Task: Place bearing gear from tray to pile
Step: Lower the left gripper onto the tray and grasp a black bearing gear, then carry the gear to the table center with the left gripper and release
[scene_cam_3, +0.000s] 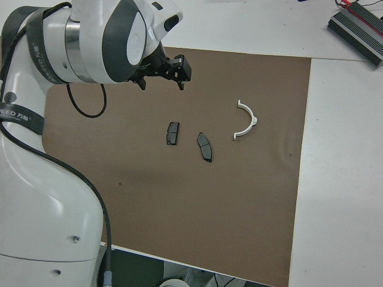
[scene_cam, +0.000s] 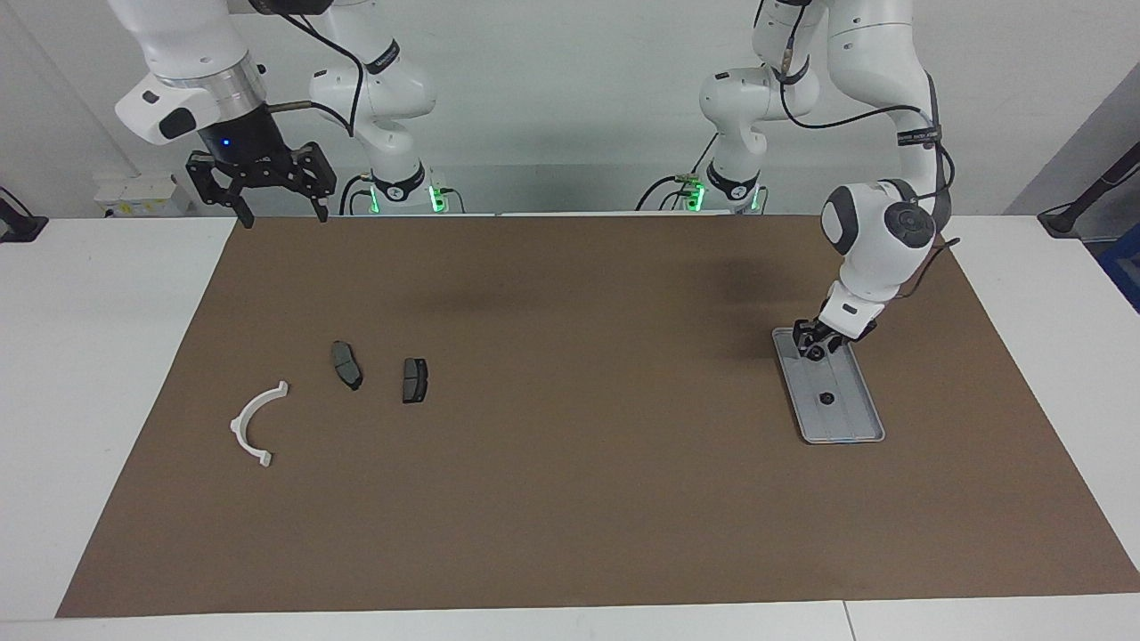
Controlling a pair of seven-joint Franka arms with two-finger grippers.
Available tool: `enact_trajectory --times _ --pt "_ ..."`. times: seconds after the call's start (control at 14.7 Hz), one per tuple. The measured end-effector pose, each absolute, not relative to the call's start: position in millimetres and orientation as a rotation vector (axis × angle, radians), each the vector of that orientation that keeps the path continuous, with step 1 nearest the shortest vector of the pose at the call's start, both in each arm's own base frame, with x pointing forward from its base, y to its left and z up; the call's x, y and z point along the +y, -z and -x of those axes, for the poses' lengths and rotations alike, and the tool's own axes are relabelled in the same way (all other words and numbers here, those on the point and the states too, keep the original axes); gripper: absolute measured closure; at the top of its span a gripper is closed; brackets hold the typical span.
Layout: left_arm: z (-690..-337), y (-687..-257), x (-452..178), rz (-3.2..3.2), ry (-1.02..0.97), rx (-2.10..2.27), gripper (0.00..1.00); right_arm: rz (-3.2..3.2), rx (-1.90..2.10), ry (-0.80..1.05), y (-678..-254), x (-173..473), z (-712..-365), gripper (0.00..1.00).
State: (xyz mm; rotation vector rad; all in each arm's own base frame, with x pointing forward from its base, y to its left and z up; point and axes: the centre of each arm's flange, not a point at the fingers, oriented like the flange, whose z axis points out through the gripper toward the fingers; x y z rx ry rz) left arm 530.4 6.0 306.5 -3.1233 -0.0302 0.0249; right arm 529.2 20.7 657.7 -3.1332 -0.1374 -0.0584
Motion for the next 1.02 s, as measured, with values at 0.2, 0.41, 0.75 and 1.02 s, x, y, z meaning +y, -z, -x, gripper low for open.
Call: enact_trajectory --times 0.2,0.41,0.75,1.02 --pt "-530.8 -304.7 4.9 3.124 -0.024 -0.027 0.4 3.133 -0.137 0.058 -657.7 20.8 -529.2 0.0" --pt "-531.9 -298.3 3.8 3.125 -0.024 -0.024 0.4 3.13 -0.149 0.058 -657.7 24.8 -529.1 0.0" --pt "-533.2 -298.0 0.9 3.129 -0.011 -0.021 0.59 3.127 -0.164 0.053 -656.0 30.4 -528.8 0.0" --pt "-533.6 -298.8 -0.3 3.129 -0.013 -0.02 0.65 3.127 -0.164 0.051 -655.6 30.4 -528.8 0.0"
